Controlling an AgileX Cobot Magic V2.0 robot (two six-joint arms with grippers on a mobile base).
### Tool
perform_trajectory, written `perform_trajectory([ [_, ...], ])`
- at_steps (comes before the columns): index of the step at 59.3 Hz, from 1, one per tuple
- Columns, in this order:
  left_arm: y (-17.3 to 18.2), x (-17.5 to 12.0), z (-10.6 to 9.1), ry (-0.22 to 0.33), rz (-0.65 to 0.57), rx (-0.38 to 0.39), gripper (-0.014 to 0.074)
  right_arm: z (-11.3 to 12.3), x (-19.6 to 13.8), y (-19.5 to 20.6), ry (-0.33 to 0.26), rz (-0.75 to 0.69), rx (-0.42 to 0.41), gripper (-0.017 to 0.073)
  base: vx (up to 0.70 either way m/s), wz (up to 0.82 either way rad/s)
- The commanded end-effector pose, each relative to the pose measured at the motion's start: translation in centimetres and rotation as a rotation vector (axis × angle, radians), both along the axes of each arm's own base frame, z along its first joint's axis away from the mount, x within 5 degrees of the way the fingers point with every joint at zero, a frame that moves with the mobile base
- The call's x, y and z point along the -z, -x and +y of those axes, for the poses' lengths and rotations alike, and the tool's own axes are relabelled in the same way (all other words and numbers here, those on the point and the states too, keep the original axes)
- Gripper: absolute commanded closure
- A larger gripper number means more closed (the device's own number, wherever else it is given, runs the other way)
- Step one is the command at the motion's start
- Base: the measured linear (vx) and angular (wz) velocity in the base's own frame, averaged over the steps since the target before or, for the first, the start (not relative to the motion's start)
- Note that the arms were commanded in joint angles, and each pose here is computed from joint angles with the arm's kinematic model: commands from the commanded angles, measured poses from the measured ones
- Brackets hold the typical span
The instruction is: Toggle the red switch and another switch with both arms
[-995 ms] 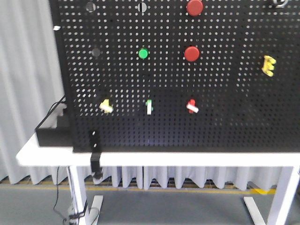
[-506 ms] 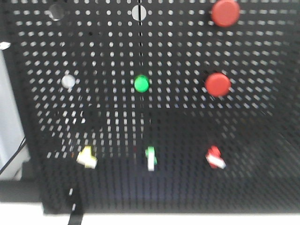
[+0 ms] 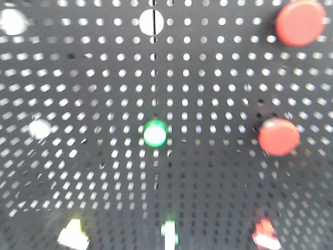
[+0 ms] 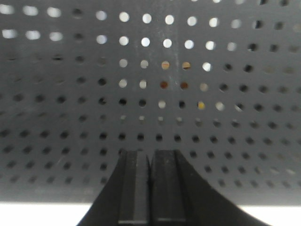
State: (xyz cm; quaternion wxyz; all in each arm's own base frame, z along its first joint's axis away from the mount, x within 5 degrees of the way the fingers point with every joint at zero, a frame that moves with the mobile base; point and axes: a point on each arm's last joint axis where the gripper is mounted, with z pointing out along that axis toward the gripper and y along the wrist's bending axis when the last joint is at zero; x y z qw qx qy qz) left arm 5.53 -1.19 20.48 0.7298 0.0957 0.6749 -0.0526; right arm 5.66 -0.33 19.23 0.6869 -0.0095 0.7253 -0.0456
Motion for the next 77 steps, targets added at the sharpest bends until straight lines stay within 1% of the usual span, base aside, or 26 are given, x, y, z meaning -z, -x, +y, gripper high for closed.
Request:
perform_trajectory([
  [1, 0.13, -0.18, 0.04, 0.031, -0.072, 0.000, 0.0591, 0.03, -0.66, 0.05, 0.014, -0.091, 0.000, 0.0566, 0.08, 0.00],
  [25, 0.13, -0.18, 0.04, 0.031, -0.072, 0.000, 0.0591, 0.03, -0.65, 0.05, 0.014, -0.089, 0.000, 0.0566, 0.02, 0.00],
  [35, 0.13, -0.18, 0.04, 0.031, -0.072, 0.000, 0.0591, 0.02, -0.68, 0.05, 0.074, -0.089, 0.001, 0.0566, 0.00, 0.00],
  [60, 0.14, -0.20, 0.04, 0.031, -0.075, 0.000, 0.0591, 0.02, -0.70, 0.05, 0.070, -0.091, 0.000, 0.0566, 0.00, 0.00],
  [62, 0.14, -0.20, 0.04, 0.031, -0.075, 0.000, 0.0591, 0.02, -0.70, 0.05, 0.057, -0.092, 0.000, 0.0566, 0.00, 0.00],
  [70, 0.15, -0.26, 0.05, 0.033, -0.081, 0.000, 0.0591, 0.05, -0.97, 0.06, -0.054, -0.128, -0.004, 0.0566, 0.00, 0.00],
  [75, 0.15, -0.26, 0.05, 0.033, -0.081, 0.000, 0.0591, 0.05, -1.15, 0.08, -0.084, -0.149, -0.005, 0.0566, 0.00, 0.00],
  [77, 0.14, -0.25, 0.05, 0.032, -0.081, 0.000, 0.0591, 0.05, -1.15, 0.08, -0.084, -0.149, -0.005, 0.0566, 0.00, 0.00],
])
